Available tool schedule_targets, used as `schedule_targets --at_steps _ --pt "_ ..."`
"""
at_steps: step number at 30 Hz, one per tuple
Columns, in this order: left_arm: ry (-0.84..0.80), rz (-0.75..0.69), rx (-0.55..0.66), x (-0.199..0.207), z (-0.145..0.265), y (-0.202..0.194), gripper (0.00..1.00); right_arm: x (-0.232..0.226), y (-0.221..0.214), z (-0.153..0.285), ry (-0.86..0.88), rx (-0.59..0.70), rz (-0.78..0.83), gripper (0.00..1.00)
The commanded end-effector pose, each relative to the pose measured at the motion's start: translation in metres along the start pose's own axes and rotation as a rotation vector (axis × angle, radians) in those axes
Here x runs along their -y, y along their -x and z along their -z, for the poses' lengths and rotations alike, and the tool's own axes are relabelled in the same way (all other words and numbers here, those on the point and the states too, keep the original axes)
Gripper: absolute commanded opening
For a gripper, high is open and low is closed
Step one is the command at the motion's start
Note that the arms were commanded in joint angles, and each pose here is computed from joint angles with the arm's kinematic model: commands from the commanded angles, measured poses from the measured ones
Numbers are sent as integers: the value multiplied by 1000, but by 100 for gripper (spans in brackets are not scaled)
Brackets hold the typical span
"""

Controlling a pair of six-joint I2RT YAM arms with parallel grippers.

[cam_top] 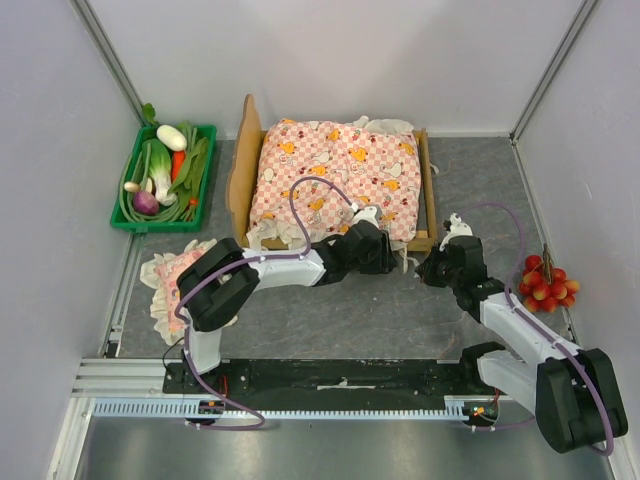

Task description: Set up the pet bed

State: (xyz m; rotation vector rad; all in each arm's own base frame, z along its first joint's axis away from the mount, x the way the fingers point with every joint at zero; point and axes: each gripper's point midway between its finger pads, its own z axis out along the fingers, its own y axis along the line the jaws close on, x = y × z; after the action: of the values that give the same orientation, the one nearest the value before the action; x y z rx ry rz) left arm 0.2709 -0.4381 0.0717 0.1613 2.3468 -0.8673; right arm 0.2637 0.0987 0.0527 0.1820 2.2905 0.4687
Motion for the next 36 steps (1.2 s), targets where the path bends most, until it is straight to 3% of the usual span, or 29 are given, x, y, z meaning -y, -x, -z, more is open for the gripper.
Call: schedule_targets --at_steps 1,20,30,36 --pt "67 -79 58 -7 -4 16 53 -4 27 1 -8 61 35 0" --pt "216 -154 118 -45 -41 49 62 0 44 -18 -33 79 56 0" --pt "351 2 222 -66 -44 51 64 -12 51 -17 26 92 44 0" --pt "319 16 323 -45 -57 57 68 -20 44 -16 75 70 33 0"
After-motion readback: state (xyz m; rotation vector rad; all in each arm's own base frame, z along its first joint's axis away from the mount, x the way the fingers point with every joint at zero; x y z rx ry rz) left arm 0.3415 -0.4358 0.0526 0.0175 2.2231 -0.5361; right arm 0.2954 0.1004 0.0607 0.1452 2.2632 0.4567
